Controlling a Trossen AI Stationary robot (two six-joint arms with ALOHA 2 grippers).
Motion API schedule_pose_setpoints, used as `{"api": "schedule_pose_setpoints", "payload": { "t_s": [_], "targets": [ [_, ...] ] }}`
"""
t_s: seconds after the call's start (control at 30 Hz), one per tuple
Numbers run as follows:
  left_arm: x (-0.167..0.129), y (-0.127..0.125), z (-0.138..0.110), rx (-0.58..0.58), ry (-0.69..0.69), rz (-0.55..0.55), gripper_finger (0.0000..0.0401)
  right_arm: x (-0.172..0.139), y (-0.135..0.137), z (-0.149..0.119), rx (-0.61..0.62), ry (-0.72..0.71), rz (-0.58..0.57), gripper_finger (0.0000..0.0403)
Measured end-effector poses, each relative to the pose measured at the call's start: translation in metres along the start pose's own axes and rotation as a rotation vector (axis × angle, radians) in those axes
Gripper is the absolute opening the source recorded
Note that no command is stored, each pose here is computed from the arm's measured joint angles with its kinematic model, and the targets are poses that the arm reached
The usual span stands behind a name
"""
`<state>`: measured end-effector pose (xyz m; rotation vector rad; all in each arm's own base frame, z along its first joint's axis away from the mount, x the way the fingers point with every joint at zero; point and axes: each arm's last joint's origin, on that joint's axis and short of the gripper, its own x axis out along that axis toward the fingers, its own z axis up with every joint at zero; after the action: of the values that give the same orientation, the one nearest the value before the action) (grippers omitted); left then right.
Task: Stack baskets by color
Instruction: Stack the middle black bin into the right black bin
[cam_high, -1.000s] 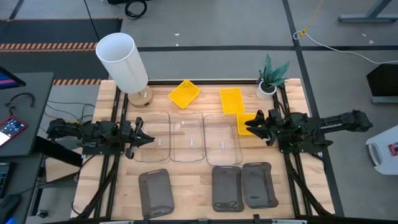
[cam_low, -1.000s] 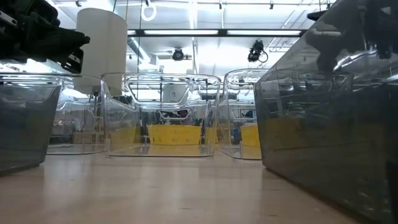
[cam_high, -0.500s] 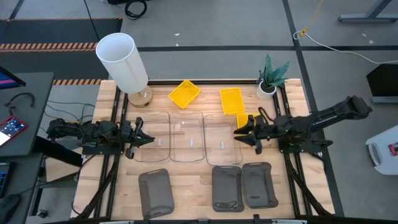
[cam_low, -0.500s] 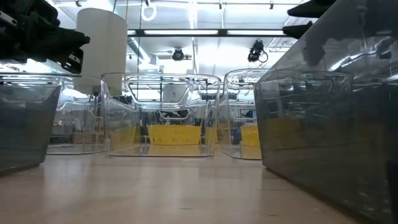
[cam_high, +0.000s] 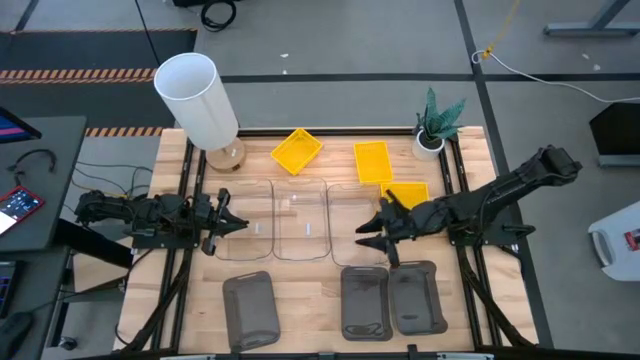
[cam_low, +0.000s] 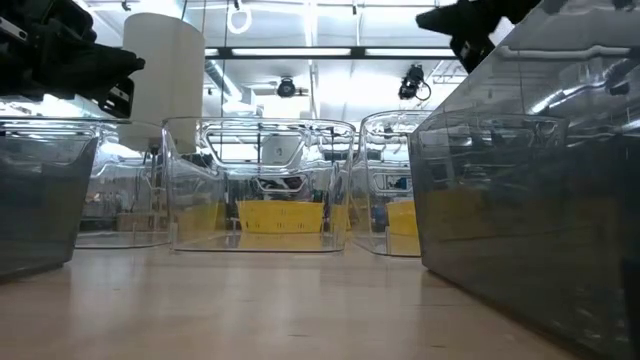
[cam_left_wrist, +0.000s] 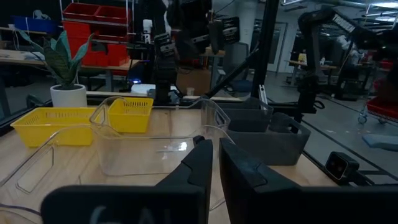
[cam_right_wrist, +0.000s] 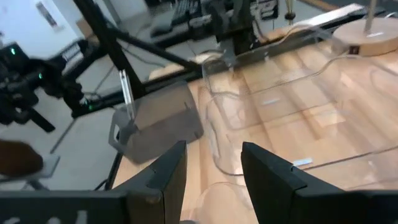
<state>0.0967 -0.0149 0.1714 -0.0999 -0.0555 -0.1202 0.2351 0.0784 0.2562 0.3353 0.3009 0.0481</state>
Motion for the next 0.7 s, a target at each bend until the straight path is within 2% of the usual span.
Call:
{"api": "schedule_pose_setpoints", "payload": {
  "t_s": [0.4, 0.7],
  "targets": [
    [0.0, 0.0, 0.0, 0.0, 0.001, 0.0, 0.0026, 0.042, 0.054, 0.006, -0.037, 0.281, -0.032, 0.0158],
    [0.0, 0.0, 0.0, 0.0, -0.002, 0.0, 0.0033, 0.059, 0.079, -0.006, 0.086, 0.471, -0.106, 0.0158]
  ]
}}
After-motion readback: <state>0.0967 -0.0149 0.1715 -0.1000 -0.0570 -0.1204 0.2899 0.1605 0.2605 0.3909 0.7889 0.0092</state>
